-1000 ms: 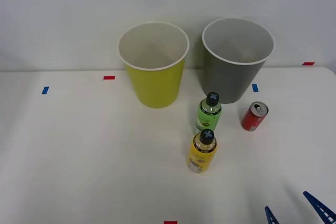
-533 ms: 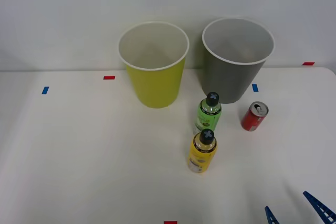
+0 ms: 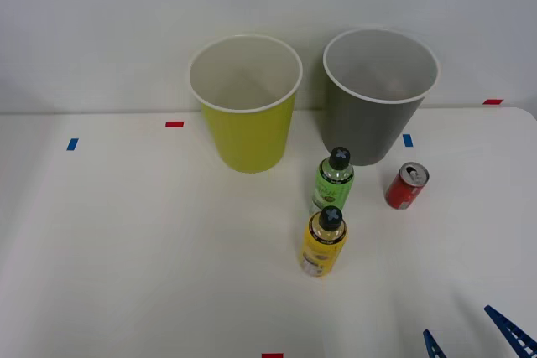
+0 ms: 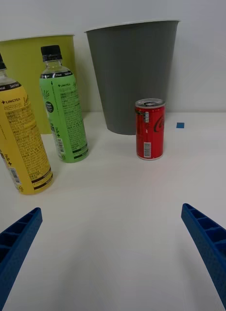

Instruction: Put cans in the gray bin, plastic bottles in the light green bin

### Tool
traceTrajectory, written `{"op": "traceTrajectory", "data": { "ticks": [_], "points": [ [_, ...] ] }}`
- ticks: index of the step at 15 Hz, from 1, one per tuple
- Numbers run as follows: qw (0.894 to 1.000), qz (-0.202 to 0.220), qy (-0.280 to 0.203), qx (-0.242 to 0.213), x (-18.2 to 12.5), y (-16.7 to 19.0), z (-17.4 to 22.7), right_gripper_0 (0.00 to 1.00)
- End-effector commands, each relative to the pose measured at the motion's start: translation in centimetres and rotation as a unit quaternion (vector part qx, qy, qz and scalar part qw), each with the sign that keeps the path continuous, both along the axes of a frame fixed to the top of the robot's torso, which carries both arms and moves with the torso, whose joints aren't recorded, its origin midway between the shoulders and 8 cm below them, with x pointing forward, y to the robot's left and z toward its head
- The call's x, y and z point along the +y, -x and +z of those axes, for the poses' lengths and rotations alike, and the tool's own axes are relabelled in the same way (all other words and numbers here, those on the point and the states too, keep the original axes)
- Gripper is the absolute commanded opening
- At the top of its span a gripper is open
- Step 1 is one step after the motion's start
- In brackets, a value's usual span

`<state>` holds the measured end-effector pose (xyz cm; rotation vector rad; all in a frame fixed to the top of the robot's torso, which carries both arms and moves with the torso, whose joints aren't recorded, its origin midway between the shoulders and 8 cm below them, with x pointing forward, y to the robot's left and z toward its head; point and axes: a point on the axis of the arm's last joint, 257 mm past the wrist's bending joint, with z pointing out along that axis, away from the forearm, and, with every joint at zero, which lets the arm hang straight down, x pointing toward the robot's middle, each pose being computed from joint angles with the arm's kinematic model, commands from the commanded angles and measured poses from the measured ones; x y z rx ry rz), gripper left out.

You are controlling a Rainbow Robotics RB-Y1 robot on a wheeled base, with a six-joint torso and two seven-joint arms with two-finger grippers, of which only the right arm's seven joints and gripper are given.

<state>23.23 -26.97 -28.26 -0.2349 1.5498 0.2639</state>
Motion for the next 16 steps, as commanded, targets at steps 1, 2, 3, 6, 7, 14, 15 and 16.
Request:
{"op": "traceTrajectory", "data": {
  "ticks": [1, 2, 3, 6, 7, 14, 15, 16],
  "points": [
    [1.0, 0.0, 0.0, 0.0, 0.0, 0.0, 0.0, 1.0],
    [1.0, 0.0, 0.0, 0.0, 0.0, 0.0, 0.0, 1.0],
    [1.0, -0.011, -0.013, 0.011, 0.1, -0.1, -1.3, 1.0],
    [0.999, -0.016, -0.03, -0.012, 0.0, -0.5, -0.2, 1.0],
    [0.999, -0.011, -0.027, -0.02, 0.2, -0.8, 0.2, 1.0],
    [0.998, -0.001, -0.063, -0.024, 2.6, -3.1, 0.4, 1.0],
    [0.998, 0.001, -0.064, -0.029, 2.8, -3.6, 0.7, 1.0],
    [0.997, 0.002, -0.064, -0.032, 2.9, -4.1, 0.8, 1.0]
  ]
}}
